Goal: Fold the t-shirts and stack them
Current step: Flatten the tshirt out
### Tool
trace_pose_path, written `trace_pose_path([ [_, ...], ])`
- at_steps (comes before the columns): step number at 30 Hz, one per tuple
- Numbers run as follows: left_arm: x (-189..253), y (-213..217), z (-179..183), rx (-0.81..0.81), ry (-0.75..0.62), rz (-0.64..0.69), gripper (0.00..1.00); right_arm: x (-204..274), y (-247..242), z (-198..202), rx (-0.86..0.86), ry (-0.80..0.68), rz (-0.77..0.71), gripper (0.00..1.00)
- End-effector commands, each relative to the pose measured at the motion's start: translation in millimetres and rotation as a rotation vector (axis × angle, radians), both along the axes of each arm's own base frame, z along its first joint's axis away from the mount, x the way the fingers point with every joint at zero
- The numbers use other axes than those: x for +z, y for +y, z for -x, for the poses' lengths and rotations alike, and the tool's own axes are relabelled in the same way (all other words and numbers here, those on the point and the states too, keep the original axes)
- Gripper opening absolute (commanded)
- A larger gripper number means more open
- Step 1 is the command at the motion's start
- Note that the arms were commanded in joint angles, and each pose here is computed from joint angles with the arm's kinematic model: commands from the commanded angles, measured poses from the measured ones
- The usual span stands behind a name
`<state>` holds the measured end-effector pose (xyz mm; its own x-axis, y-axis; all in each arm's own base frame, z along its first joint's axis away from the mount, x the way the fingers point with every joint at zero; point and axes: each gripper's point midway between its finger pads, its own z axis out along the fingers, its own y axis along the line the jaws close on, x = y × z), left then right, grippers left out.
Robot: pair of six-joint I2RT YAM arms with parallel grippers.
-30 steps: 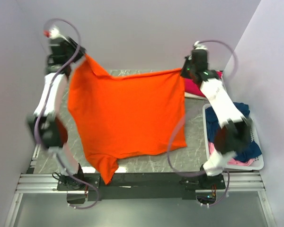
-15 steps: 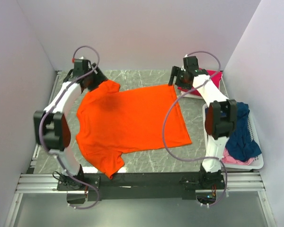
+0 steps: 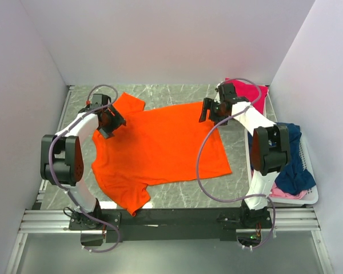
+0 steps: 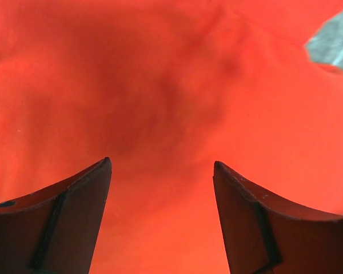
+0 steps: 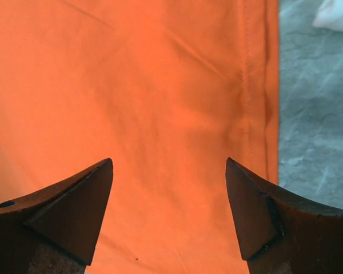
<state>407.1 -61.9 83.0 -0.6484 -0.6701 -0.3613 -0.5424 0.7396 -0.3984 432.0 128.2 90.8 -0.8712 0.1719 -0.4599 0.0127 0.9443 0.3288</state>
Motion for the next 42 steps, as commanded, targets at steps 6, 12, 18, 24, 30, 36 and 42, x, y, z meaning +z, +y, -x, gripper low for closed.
trace_pose_path([
  [6,-35.0,9.8,7.2,0.005,0.077,-0.062,0.77,-19.9,16.6,4.1,0.072,0.084,-0.059,0.84],
  [12,-56.4,12.3,-9.1,-0.03,0.121,-0.098,0.78,-43.2,15.0,8.4,0.069,0.164,-0.042,0.84],
  [18,-64.1,10.9,-32.4,-0.058,0.122,-0.105,0.78,-59.1,6.1,2.3,0.035,0.232,0.005,0.84],
  [24,-65.2,1.0,-74.3,-0.13,0.059,-0.088,0.77,-65.9,4.2,-10.9,0.027,0.271,0.019,0.84],
  [30,-60.7,-1.5,-119.3,-0.186,0.024,-0.112,0.77,-63.7,6.9,-27.6,0.038,0.28,0.016,0.84],
  [36,-19.1,-8.4,-151.8,-0.219,-0.093,-0.103,0.77,-52.9,14.8,-37.9,0.068,0.262,-0.017,0.84],
  [42,39.4,-10.1,-150.2,-0.201,-0.188,-0.09,0.77,-24.3,24.4,-44.5,0.093,0.206,-0.07,0.84],
])
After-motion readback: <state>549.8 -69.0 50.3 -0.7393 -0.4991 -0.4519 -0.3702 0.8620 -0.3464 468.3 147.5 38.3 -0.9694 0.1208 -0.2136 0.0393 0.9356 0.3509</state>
